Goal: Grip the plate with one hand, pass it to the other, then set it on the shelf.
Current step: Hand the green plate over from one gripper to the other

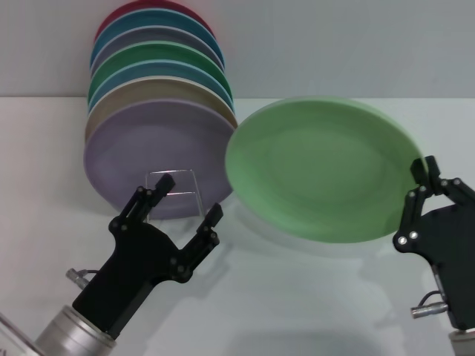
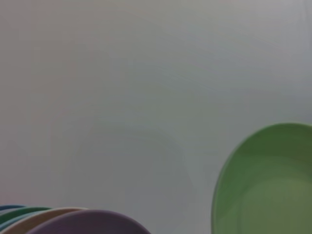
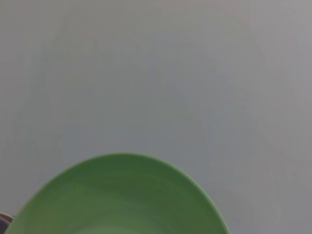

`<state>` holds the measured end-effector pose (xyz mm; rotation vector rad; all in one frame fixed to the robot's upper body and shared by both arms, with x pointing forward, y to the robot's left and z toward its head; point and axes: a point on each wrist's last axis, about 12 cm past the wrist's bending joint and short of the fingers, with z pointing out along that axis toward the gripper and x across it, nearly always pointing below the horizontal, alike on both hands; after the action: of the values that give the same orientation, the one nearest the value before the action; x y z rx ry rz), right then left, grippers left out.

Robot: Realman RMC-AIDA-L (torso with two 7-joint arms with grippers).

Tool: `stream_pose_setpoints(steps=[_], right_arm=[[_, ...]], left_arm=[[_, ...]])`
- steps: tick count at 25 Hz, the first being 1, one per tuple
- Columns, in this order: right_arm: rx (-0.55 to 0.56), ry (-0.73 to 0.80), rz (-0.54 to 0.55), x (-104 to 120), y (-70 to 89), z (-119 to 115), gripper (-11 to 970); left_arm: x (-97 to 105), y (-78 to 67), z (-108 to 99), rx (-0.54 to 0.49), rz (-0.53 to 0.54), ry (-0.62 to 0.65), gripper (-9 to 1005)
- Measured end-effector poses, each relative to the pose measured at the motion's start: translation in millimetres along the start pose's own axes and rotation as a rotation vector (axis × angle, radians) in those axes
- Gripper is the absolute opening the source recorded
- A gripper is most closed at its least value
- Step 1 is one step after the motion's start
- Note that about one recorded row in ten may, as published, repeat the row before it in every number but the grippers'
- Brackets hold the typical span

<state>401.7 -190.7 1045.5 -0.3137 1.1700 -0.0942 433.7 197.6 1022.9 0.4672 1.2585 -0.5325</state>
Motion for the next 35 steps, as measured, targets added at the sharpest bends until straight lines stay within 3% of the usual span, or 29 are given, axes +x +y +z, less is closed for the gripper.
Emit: stream_pose_setpoints(steps=[18, 23, 35], right_arm=[[-0.082, -0.015, -0.065, -3.3, 13.6, -1.0, 23], [-0.091, -0.016, -0.070, -3.7, 15.0, -2.4, 23], [-0.103, -0.018, -0.089, -4.3, 16.9, -4.0, 23]], left_arm=[[5.1, -0.3, 21.6, 0.038, -0.022, 0.050, 768], [8.1, 4.7, 27.2, 0.016, -0.075, 0.080, 768], [8.9, 5.2, 27.7, 0.014, -0.085, 0.087, 765]])
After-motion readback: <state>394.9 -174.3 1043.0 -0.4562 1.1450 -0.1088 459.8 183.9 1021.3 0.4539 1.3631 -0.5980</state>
